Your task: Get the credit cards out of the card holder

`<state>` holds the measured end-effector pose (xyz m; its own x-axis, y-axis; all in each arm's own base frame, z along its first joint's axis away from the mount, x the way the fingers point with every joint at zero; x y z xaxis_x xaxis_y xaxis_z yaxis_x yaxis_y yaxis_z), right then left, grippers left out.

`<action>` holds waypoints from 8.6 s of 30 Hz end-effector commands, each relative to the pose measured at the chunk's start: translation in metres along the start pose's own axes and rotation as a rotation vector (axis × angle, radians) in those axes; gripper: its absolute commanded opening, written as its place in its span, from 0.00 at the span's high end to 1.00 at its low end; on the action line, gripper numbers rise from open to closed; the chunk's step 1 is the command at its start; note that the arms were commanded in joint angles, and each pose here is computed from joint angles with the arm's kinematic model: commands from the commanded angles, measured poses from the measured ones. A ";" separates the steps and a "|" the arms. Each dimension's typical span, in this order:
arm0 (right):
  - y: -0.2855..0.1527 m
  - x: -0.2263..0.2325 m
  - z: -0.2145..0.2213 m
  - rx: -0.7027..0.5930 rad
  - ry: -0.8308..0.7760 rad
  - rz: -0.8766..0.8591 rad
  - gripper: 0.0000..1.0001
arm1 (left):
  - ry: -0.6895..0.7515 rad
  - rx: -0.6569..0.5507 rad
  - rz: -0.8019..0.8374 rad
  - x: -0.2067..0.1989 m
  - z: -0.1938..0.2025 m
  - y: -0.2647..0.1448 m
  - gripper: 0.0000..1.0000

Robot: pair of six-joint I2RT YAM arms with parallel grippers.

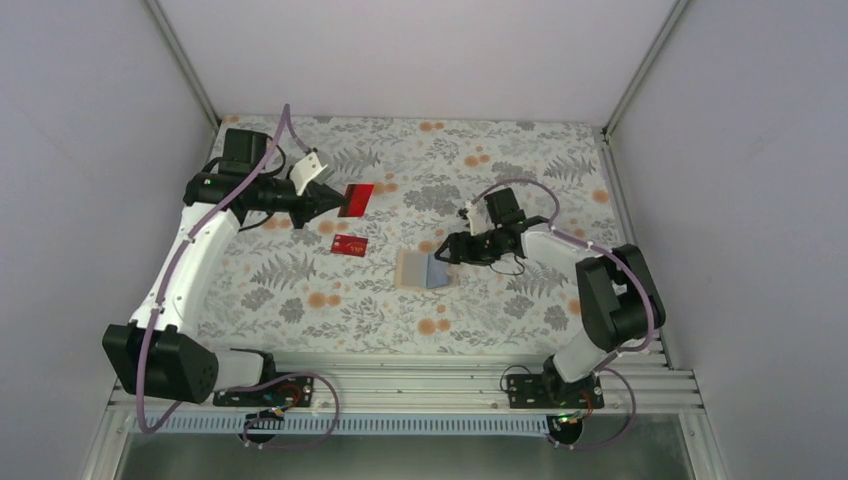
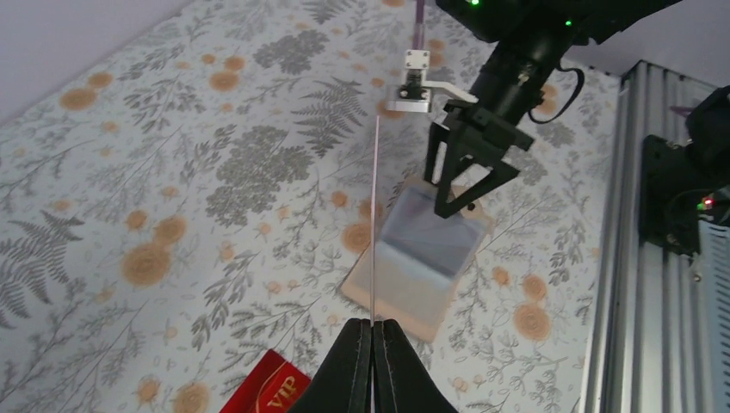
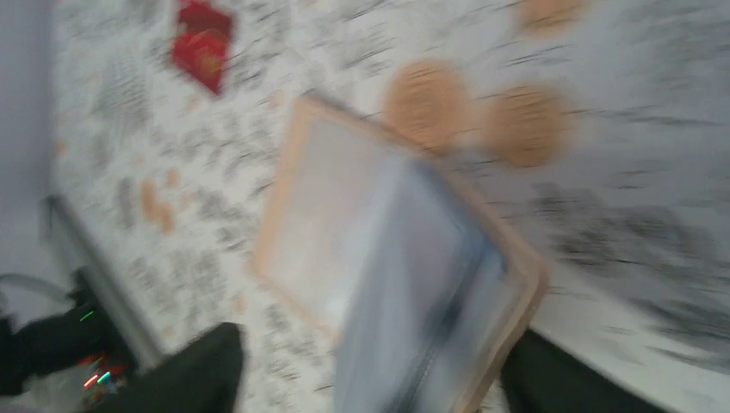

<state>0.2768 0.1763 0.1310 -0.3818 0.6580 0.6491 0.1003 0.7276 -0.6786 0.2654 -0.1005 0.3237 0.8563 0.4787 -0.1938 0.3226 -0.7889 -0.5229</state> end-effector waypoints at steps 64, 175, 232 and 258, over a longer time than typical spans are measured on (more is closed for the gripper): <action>-0.035 0.236 0.002 0.007 -1.102 -0.140 0.96 | 0.254 0.069 0.222 -0.053 0.019 0.002 0.22; -0.145 0.184 -0.023 -0.611 -0.840 0.101 0.01 | 1.127 0.468 -0.418 0.047 0.150 0.151 0.98; -0.115 0.129 -0.044 -0.466 -0.489 0.258 0.01 | 0.883 0.482 -0.281 0.039 0.133 0.130 0.37; 0.016 -0.011 0.032 -0.034 -0.014 0.290 0.36 | -0.583 0.358 0.285 0.018 0.118 0.188 0.14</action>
<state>0.2506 0.1660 0.1018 -0.3324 0.8690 0.3666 0.2302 0.4517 -0.8620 0.2950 -0.1850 0.1280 0.5768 0.5268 -0.6243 -0.0643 -0.7326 -0.6776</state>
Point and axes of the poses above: each gripper's point midway between its finger pads, its own y axis out along the fingers, its own x axis along the line the jaws close on, z = x × y, the point moved 8 cm from there along -y, back along the fingers, and after that the axes turned 5 degrees about -y, right-handed, at the moved point
